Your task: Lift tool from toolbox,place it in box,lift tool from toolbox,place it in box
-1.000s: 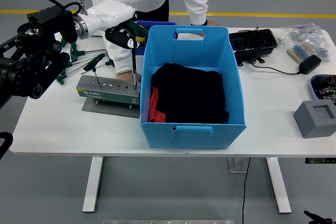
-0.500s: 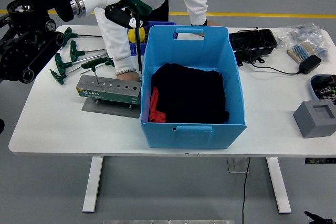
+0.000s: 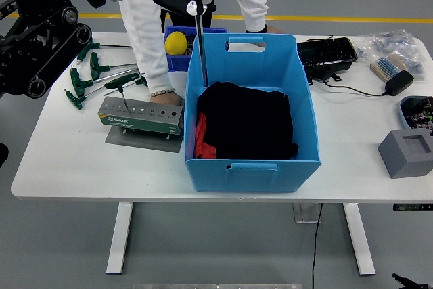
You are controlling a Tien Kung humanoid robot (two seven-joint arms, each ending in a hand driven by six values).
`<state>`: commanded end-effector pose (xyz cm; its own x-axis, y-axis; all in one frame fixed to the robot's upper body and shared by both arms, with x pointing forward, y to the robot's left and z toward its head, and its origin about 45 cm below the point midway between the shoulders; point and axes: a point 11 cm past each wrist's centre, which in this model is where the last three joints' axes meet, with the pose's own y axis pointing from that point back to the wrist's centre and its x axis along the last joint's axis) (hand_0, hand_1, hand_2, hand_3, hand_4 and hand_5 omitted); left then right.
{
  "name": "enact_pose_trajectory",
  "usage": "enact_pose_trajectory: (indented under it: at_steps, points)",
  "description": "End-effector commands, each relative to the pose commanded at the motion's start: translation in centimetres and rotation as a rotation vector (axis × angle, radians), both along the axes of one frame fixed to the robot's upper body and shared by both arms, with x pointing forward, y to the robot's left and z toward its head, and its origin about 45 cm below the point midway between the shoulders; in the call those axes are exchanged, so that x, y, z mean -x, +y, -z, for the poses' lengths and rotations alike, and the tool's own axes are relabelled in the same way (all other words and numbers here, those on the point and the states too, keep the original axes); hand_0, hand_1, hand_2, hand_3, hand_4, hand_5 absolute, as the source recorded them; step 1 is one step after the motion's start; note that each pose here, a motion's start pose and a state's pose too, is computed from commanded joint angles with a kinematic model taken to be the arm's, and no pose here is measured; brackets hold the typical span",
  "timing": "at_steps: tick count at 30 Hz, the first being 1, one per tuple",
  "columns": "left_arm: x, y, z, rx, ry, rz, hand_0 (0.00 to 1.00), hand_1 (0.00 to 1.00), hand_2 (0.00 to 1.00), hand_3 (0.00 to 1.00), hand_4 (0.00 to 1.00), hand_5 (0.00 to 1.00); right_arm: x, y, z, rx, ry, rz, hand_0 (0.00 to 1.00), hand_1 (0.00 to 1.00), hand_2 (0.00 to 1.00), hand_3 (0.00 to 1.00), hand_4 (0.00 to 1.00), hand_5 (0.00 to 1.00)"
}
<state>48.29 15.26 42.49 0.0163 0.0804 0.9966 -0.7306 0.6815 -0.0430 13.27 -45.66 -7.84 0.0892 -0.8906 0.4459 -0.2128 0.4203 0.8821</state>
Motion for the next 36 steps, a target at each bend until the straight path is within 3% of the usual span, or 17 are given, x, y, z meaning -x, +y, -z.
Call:
enact_pose_trajectory:
  at_steps: [3, 6, 16, 22, 28, 31, 32, 36]
  points:
    - [0.64, -1.7, 0.0, 0.016, 0.001, 0.043, 0.101, 0.002, 0.013, 0.036, 0.699, 0.434, 0.0, 0.0, 0.0, 0.000, 0.002, -0.003, 0.625, 0.604, 0.664, 0.539, 0.785, 0.663]
    - [1.24, -3.5, 1.0, 0.021, 0.021, 0.086, 0.101, 0.002, 0.013, 0.036, 0.699, 0.434, 0.2, 0.1, 0.1, -0.001, 0.006, -0.004, 0.625, 0.604, 0.664, 0.539, 0.785, 0.663]
    - [3.01, -9.6, 7.7, -0.024, 0.145, 0.223, 0.102, 0.002, 0.014, 0.044, 0.689, 0.423, -0.2, 0.1, 0.0, 0.000, 0.005, -0.012, 0.625, 0.604, 0.664, 0.540, 0.784, 0.664]
    - [3.31, -11.2, 11.1, -0.081, 0.214, 0.270, 0.114, 0.002, 0.024, 0.051, 0.692, 0.428, -0.8, 0.0, -0.3, 0.002, -0.008, -0.012, 0.626, 0.603, 0.663, 0.540, 0.785, 0.664]
    - [3.54, -12.2, 13.1, -0.093, 0.271, 0.296, 0.136, 0.002, 0.040, 0.066, 0.677, 0.407, -1.4, -0.1, -0.5, 0.005, -0.012, -0.022, 0.626, 0.603, 0.664, 0.540, 0.785, 0.665]
    - [3.78, -12.5, 14.4, -0.127, 0.334, 0.299, 0.136, 0.002, 0.040, 0.066, 0.677, 0.407, -1.4, -0.2, -0.6, 0.006, -0.013, -0.021, 0.626, 0.603, 0.664, 0.540, 0.785, 0.665]
    - [3.85, -12.5, 14.8, -0.140, 0.354, 0.299, 0.224, 0.168, 0.212, 0.294, 0.913, 0.765, -1.4, -0.2, -0.6, 0.007, -0.013, -0.021, 0.627, 0.603, 0.664, 0.540, 0.785, 0.665]
    - [3.65, -11.8, 15.9, -0.161, 0.408, 0.286, 0.224, 0.168, 0.212, 0.294, 0.913, 0.765, -1.6, -0.4, -0.7, 0.010, -0.015, -0.023, 0.627, 0.603, 0.664, 0.540, 0.785, 0.665]
